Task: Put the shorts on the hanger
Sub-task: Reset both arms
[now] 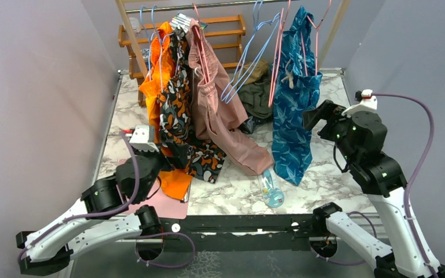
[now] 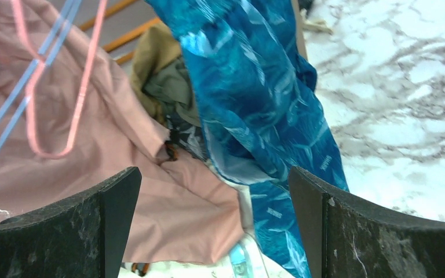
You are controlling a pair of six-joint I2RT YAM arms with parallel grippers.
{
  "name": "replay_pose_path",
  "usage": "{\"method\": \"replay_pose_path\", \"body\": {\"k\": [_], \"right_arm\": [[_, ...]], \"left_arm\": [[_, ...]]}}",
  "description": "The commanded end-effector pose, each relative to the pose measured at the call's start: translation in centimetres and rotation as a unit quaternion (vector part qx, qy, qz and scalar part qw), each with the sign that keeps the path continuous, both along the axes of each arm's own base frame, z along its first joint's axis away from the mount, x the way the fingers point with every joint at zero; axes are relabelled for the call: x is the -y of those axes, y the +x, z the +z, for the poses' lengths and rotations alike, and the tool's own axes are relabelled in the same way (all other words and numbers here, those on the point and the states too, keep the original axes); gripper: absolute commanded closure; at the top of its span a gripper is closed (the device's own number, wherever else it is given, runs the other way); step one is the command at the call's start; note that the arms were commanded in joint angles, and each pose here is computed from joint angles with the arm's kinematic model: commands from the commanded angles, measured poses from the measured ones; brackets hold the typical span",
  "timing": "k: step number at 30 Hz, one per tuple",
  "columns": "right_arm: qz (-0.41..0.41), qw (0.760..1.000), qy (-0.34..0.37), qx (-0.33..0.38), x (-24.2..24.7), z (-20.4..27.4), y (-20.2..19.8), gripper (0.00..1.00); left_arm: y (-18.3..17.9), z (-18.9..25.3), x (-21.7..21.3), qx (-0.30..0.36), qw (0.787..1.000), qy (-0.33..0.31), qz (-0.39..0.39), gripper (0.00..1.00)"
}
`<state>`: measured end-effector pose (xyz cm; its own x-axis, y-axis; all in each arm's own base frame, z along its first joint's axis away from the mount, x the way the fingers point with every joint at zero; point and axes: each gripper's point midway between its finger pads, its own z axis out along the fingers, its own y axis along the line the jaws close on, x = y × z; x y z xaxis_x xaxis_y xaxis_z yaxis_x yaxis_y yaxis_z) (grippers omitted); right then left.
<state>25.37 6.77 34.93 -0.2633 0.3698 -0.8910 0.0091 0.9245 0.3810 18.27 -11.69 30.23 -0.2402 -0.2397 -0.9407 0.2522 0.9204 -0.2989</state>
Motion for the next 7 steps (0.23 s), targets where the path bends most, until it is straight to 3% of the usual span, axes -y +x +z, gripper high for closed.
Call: {"method": "replay_pose_path", "body": {"k": [1, 7], "right_arm": [[-0.047, 0.999, 0.008, 0.015, 1.2, -0.5, 0.4, 0.00], [-0.057, 0.998, 0.012, 0.014, 1.4, -0.9, 0.5, 0.00]], "left_arm": [[1.0, -2.8, -1.3, -0.062, 0.990, -0.053, 0.111, 0.01], [1.5, -4.2, -0.5, -0.083, 0.987, -0.042, 0.128, 0.01]]}}
